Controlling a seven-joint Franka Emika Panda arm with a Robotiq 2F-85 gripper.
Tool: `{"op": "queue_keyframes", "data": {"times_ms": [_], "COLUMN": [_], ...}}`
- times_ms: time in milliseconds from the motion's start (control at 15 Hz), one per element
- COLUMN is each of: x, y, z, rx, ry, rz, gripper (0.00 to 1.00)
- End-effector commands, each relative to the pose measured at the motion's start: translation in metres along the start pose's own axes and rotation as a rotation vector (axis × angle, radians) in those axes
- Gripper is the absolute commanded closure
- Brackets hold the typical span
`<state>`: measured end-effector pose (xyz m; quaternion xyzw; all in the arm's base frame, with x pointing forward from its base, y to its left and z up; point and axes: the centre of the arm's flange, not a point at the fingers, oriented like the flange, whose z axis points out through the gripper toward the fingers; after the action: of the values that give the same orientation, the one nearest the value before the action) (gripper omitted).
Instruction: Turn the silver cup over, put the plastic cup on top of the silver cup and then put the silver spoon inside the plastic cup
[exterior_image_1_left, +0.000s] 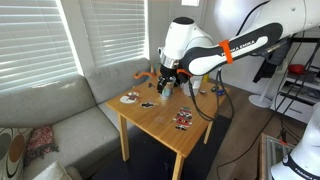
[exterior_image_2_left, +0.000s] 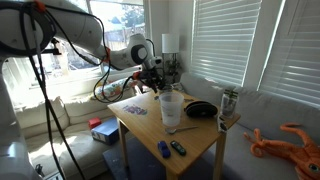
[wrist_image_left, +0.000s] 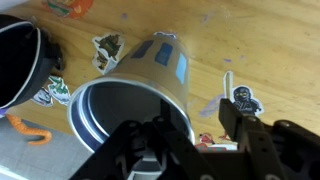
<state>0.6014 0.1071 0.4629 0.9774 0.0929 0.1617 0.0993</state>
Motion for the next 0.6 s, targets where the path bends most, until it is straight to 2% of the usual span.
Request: {"op": "queue_keyframes", "data": {"times_ms": [0,200,267,533], "x": [0.007,0.003,0.003,-0.001], "y": [-0.014,-0.031,-0.036,-0.062], "z": [-0.003,-0.005,-0.006,-0.003], "rx": [-0.072,-0.15,-0.182,-0.321], "ry": [-0.025,-0.015,-0.002,0.07], "rz": [0.003,-0.04,-0.051,-0.119], "gripper": [0.76,0.96,1.0,0.99]}}
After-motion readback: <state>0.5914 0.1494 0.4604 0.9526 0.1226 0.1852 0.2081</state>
